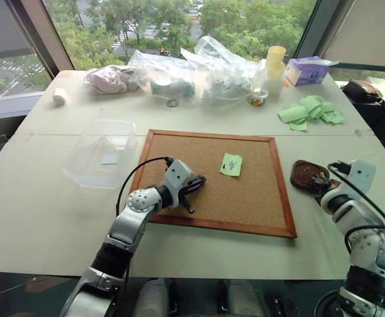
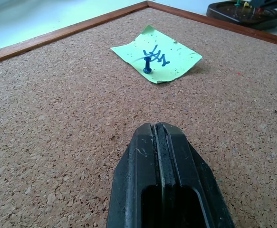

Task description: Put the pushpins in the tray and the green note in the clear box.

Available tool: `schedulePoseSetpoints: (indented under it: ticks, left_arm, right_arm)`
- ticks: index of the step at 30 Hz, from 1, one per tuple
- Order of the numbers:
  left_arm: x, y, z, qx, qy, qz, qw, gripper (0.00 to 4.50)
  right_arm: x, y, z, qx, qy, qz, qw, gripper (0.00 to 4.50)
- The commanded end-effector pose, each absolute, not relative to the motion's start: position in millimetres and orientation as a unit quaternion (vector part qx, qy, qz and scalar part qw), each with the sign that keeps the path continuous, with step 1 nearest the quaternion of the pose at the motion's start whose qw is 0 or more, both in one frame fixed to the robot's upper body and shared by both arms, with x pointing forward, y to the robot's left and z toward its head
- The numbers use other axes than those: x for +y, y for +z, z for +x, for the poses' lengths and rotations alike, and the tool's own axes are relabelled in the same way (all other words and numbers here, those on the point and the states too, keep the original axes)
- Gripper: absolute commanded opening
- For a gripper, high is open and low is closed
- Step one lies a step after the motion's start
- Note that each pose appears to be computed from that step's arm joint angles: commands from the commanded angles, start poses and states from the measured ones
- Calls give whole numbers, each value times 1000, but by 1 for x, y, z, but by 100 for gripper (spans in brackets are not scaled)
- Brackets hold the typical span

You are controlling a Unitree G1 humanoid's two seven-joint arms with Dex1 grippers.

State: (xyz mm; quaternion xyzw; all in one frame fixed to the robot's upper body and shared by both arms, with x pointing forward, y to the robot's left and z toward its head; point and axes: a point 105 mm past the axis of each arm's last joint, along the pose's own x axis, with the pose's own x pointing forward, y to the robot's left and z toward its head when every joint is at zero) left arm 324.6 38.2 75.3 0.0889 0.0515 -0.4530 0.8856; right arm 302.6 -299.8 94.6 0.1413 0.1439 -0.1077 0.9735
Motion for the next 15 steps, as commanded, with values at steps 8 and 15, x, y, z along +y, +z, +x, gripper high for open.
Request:
schedulePoseSetpoints:
  ticks: [8, 15]
  left_arm:
    - [41, 44, 318, 110, -455, 90, 879, 0]
    - [39, 43, 317, 112, -457, 86, 878, 0]
  right_arm:
    - [-290, 98, 301, 141, -89, 138, 976, 187]
    - [-279, 136, 304, 92, -33, 74, 992, 282]
